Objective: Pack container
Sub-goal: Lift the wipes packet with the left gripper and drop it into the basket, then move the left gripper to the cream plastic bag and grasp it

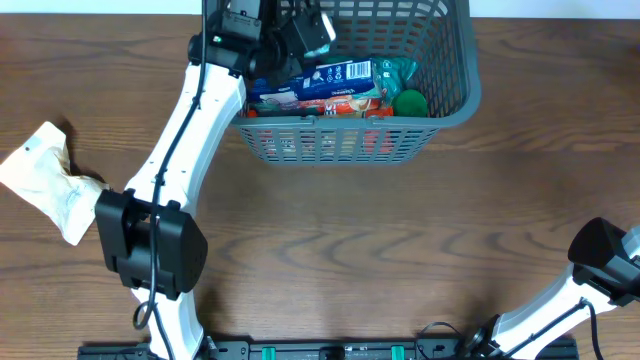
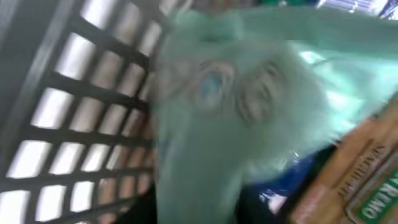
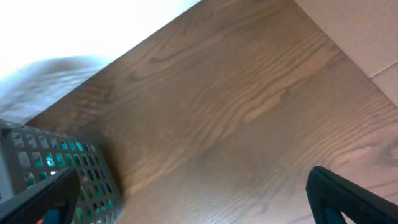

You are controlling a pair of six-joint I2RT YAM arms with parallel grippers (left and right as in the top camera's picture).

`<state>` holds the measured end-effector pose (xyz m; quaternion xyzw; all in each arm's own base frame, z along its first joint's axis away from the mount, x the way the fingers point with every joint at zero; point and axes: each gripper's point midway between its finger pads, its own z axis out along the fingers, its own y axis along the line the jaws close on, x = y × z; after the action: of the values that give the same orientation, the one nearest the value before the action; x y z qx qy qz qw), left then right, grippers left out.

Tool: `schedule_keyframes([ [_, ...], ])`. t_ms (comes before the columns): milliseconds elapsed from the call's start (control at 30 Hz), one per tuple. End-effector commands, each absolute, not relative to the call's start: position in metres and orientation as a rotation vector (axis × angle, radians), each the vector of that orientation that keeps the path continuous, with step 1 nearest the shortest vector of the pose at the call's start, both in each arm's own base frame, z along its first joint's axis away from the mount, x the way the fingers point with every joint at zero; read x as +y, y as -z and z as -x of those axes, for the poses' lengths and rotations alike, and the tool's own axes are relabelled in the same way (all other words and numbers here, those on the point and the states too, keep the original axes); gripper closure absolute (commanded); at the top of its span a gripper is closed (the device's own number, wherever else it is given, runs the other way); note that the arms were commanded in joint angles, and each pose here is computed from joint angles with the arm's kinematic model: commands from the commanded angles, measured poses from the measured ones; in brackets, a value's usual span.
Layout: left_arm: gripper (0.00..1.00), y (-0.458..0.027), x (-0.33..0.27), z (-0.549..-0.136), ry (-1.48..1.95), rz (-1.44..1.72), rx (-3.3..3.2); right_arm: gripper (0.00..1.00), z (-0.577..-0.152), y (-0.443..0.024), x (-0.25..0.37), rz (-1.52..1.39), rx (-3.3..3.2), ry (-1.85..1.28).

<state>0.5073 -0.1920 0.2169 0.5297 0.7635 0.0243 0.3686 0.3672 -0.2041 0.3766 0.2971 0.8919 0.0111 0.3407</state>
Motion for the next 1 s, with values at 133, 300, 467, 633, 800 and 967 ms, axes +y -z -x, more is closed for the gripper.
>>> schedule_keyframes([
  [133,0.09,-0.218,-0.187,-0.498,-0.056,-1.375,1.991,0.01,-0.370,-0.371,-0.202,-0.757,2.342,-0.038],
  [300,0.04,-0.244,-0.186,-0.490,-0.067,-1.346,1.953,0.01,-0.370,-0.371,-0.202,-0.757,2.342,-0.038],
  [467,0.03,-0.324,-0.182,-0.481,-0.183,-1.218,1.814,0.01,-0.371,-0.371,-0.202,-0.757,2.342,-0.038],
  [633,0.01,-0.406,-0.134,-0.469,-0.288,-0.813,1.806,0.01,-0.371,-0.371,-0.202,-0.757,2.342,-0.038],
  [800,0.02,-0.432,-0.014,-0.442,-0.483,-0.190,1.954,0.01,-0.370,-0.371,-0.202,-0.757,2.342,-0.038],
  [967,0.01,-0.413,0.108,-0.389,-0.557,0.426,2.051,0.01,-0.371,-0.371,-0.202,-0.757,2.342,-0.038],
])
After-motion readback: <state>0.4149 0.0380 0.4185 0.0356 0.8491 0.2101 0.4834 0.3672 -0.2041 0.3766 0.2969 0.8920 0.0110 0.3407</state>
